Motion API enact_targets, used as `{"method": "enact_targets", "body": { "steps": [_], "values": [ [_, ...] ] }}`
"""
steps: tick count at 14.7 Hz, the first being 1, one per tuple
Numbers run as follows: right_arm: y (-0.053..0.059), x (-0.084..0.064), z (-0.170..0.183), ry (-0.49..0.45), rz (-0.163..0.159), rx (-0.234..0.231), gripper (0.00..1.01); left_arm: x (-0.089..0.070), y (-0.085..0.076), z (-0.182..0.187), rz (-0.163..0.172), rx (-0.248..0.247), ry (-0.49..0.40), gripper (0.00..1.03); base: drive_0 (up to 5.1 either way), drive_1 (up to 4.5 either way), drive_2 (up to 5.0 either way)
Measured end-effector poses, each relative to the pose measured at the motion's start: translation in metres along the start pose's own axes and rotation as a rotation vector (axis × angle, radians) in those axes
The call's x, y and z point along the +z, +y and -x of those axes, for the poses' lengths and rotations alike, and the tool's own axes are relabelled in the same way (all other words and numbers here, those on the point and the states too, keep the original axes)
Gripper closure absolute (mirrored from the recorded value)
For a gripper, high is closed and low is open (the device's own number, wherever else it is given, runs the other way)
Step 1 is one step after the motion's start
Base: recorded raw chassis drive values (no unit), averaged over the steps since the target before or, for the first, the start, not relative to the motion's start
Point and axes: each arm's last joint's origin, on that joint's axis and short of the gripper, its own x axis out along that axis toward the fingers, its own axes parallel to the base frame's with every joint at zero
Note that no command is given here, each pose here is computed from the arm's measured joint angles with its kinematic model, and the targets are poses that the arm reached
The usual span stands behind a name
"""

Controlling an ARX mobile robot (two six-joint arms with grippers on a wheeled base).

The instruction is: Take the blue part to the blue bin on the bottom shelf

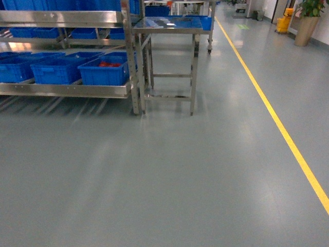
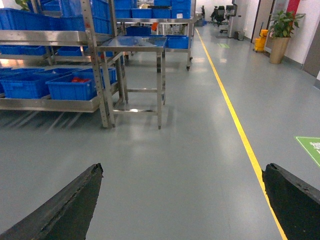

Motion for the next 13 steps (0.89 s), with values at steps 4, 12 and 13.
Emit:
{"method": "enact_targets", "body": {
  "steps": [4,12,13],
  "values": [
    [0.0000,-0.0001,0.0000,0.002,0.000,0.000,0.03,0.0000,0.0000,0.0000,0.000,0.000,0.000,0.60,-0.1,4.15,-4.4],
    [0.0000,0.0001,0.0000,-0.001,0.000,0.000,0.03,0.0001,0.0000,-0.0001,0.001,0.000,-0.001,0.60,-0.1,4.20,-4.3],
    [0.0000,-0.0006,0.0000,0.006,0.000,0.000,0.03,-0.0002,0.0000,0.0000,-0.001,0.000,0.001,0.60,0.0,4.25,-4.3]
  ]
}}
